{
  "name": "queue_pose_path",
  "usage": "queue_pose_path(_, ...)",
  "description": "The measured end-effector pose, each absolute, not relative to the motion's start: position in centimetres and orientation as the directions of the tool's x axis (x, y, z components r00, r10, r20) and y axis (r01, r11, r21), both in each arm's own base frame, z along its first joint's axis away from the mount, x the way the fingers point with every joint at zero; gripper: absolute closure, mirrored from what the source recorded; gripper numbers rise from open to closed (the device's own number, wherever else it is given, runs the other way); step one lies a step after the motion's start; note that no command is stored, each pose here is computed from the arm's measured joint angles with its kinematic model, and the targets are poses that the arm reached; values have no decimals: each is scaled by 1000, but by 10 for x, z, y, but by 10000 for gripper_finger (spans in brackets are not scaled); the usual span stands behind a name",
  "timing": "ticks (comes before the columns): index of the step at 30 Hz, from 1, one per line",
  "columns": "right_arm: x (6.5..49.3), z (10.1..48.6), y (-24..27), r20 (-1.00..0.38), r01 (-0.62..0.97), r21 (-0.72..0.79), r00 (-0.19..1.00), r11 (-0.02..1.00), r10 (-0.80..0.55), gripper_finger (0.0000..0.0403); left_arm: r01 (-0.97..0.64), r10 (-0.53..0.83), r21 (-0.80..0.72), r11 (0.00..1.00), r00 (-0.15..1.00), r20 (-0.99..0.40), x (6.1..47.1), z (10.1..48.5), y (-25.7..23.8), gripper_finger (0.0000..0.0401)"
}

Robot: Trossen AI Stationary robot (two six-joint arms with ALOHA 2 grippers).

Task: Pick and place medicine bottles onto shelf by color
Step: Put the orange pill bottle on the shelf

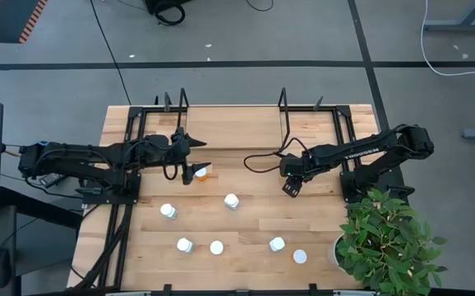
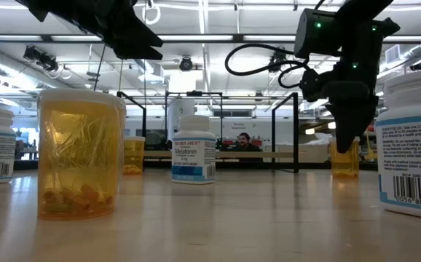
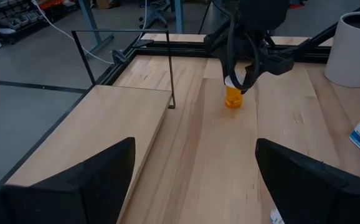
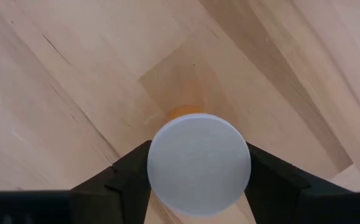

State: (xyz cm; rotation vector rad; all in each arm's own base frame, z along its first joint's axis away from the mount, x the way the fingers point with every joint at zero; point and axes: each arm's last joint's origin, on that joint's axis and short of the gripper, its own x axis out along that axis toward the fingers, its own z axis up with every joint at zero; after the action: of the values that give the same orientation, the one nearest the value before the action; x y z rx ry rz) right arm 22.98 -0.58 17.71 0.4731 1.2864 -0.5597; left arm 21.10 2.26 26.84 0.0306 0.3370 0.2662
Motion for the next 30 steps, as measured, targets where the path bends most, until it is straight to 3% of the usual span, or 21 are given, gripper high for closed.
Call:
queue_pose_path(15, 275, 259, -6, -896, 493, 112, 426, 863, -127, 181, -250, 263, 84, 965, 909, -323, 211, 268, 23, 64)
queue_pose_path(22, 327, 278, -1, -900, 293, -3, 416, 956, -130, 181, -246, 263, 94, 965, 909, -323, 211, 268, 23, 64)
queue_pose_path(30, 379, 309, -34, -908, 167, -216, 329, 962, -261, 181, -244, 262, 98, 965, 901, -346, 210, 266, 23, 64)
